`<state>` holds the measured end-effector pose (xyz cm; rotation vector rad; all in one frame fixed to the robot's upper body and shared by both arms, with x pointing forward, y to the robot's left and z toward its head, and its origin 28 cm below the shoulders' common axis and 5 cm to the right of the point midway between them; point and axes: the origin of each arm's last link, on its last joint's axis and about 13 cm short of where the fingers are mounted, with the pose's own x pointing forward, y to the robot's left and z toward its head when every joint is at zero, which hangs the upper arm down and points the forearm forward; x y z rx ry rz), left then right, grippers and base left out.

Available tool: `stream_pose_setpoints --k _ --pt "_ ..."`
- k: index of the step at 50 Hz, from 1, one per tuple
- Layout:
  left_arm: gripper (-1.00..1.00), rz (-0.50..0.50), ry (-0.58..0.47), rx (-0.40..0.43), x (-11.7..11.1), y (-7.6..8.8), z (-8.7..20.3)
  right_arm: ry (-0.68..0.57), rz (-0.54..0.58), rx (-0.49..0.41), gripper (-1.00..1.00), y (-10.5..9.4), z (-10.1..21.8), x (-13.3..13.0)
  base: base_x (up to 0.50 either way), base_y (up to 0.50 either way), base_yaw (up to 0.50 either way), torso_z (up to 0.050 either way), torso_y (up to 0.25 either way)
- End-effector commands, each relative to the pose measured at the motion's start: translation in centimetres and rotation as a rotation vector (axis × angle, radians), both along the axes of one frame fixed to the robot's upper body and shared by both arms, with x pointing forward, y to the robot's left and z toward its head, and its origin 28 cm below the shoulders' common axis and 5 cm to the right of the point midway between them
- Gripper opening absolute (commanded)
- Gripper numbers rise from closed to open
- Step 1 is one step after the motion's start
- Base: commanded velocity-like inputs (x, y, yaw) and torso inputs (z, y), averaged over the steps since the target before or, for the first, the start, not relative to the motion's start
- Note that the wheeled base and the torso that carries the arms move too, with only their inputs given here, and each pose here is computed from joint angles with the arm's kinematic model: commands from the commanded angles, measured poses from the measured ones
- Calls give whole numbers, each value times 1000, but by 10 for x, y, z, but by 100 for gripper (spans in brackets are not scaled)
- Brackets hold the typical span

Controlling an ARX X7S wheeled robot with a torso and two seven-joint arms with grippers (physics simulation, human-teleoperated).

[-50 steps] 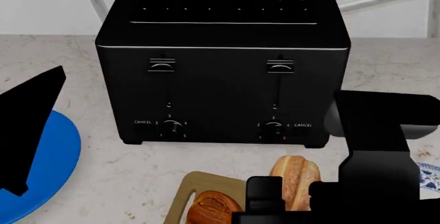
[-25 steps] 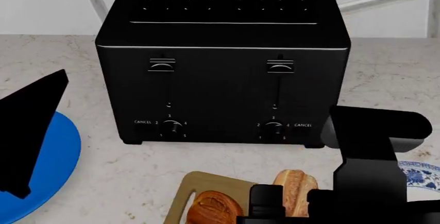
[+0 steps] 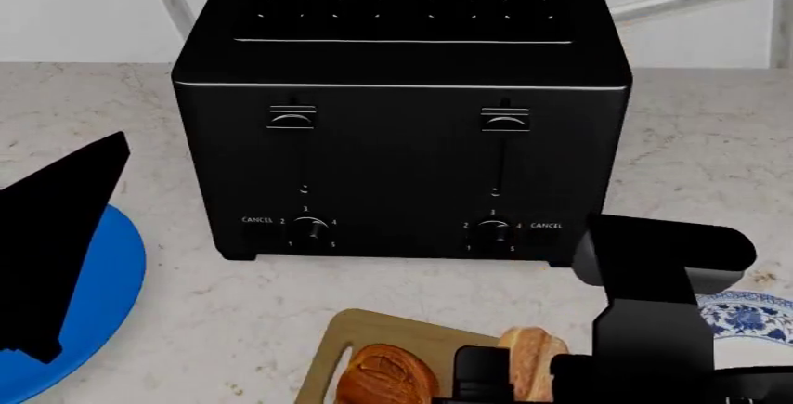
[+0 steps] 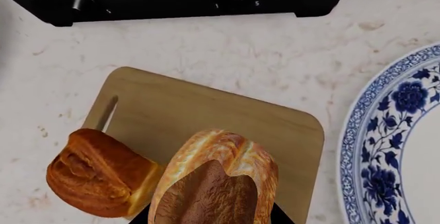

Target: Place all breads on the cutting board.

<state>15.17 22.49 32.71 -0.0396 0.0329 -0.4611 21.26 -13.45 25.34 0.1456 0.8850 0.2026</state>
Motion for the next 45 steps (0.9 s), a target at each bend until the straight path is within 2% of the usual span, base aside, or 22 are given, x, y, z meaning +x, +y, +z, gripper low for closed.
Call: stream_pose_setpoints --k 1,23,24,28,36,45 --pt "100 -2 3 -1 1 0 0 15 22 -3 -100 0 -10 5 0 0 0 0 0" --pt "100 -3 8 -2 1 1 -2 49 19 1 -100 1 -22 6 0 0 0 0 0" --pt "100 -2 8 -3 1 1 -3 47 18 -3 100 1 -21 6 0 0 0 0 0" --pt "100 -3 8 -2 1 0 -2 34 16 -8 100 1 -16 4 0 0 0 0 0" --pt "100 -3 9 -2 1 0 -2 -67 4 -44 100 -1 13 -7 0 0 0 0 0" --pt "100 -8 8 -1 1 -1 -2 -314 -1 -120 100 -1 86 -41 0 0 0 0 0"
